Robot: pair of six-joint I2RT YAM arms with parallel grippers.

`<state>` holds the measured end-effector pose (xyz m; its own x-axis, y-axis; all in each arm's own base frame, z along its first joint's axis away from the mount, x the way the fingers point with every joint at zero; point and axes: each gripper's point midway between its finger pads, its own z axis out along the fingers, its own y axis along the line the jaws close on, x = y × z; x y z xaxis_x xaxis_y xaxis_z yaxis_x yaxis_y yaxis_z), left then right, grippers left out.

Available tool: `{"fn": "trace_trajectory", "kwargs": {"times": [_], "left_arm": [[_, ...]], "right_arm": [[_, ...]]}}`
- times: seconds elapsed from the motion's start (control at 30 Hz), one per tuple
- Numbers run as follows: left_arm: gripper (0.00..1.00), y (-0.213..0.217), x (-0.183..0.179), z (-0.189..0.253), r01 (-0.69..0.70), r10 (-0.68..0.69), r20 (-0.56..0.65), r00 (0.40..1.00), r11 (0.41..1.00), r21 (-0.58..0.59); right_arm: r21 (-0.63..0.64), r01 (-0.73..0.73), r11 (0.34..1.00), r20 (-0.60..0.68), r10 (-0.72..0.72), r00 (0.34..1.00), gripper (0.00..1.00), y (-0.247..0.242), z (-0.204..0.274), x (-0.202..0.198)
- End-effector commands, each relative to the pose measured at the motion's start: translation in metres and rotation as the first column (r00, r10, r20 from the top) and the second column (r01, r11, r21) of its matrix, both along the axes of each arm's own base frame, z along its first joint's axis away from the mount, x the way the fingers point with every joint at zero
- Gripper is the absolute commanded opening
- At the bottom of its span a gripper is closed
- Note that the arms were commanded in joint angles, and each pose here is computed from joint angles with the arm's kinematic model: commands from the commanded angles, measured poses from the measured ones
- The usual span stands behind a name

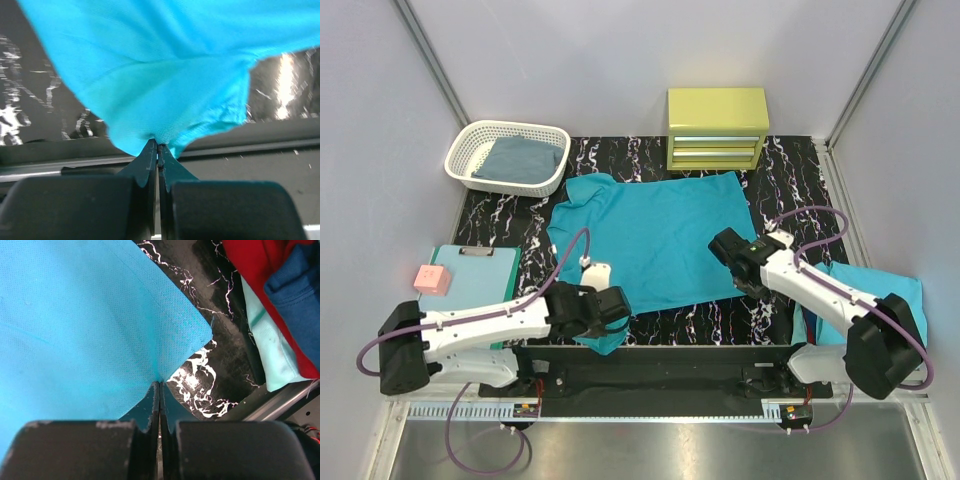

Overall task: Fold and stack the t-shirts
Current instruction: Fold the tshirt

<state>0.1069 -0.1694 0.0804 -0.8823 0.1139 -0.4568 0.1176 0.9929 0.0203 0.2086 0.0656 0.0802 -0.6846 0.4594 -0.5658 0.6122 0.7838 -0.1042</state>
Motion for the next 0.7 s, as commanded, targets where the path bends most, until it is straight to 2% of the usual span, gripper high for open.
{"fn": "trace_trajectory", "kwargs": {"times": [0.0, 0.37, 0.67], "left_arm": [[0.0, 0.01, 0.024, 0.025, -0.067, 0.068, 0.087, 0.994, 0.998, -0.015], [0.0, 0.03, 0.062, 0.04, -0.179, 0.171, 0.156, 0.973, 0.983, 0.035], [0.0, 0.037, 0.102, 0.052, -0.235, 0.218, 0.197, 0.956, 0.969, 0.069]], "right_arm": [[-0.036, -0.027, 0.999, 0.054, 0.029, 0.998, 0.0, 0.001, 0.017, 0.016], [-0.084, -0.098, 0.992, 0.075, 0.104, 0.992, 0.0, 0.017, 0.026, 0.053], [-0.082, -0.087, 0.993, 0.091, 0.095, 0.991, 0.0, 0.014, 0.033, 0.091]]}}
